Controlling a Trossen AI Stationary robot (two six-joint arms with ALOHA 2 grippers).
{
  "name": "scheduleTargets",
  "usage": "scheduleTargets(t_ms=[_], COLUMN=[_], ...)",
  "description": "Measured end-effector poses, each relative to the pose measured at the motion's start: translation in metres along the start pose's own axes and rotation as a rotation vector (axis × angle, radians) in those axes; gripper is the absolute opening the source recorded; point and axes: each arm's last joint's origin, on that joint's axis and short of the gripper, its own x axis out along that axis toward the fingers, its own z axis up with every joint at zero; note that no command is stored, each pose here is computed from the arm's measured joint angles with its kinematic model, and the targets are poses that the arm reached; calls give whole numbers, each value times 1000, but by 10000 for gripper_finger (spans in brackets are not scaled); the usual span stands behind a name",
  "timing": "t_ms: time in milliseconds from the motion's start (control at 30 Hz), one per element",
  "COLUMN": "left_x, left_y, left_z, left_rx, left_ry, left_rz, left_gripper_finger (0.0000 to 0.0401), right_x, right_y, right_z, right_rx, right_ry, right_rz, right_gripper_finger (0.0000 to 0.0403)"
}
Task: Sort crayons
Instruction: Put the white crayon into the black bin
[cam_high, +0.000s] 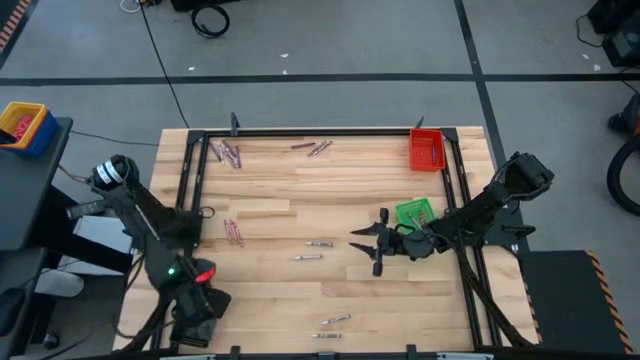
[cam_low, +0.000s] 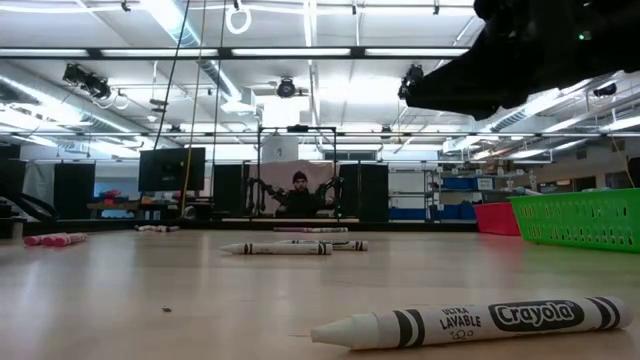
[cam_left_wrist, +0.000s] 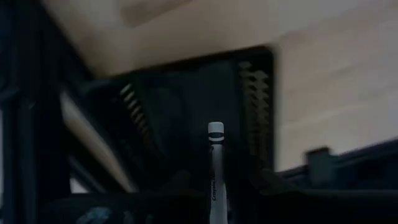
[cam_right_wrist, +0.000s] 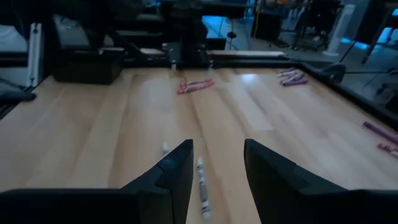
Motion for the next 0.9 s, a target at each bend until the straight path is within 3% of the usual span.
scheduleTargets(t_ms=[200, 433, 567, 767, 900], left_x=[22, 39, 38, 34, 36], left_y=[0, -12, -20, -14, -15], left_z=[-7, 6, 19, 31, 26], left_rx=[-9, -45, -14, -46, -85], left_ry=[-61, -139, -182, -247, -278], left_rz=[84, 130, 121, 217, 156], left_gripper_finger=[35, 36, 36, 36, 36], right_x=[5, 9, 9, 9, 8], right_y=[-8, -12, -12, -11, -10], right_z=[1, 1, 1, 1, 0], right_rx=[-8, 1, 3, 12, 44], right_ry=[-3, 1, 1, 2, 17], right_rz=[-27, 14, 17, 18, 30], right_gripper_finger=[147, 147, 147, 147, 147])
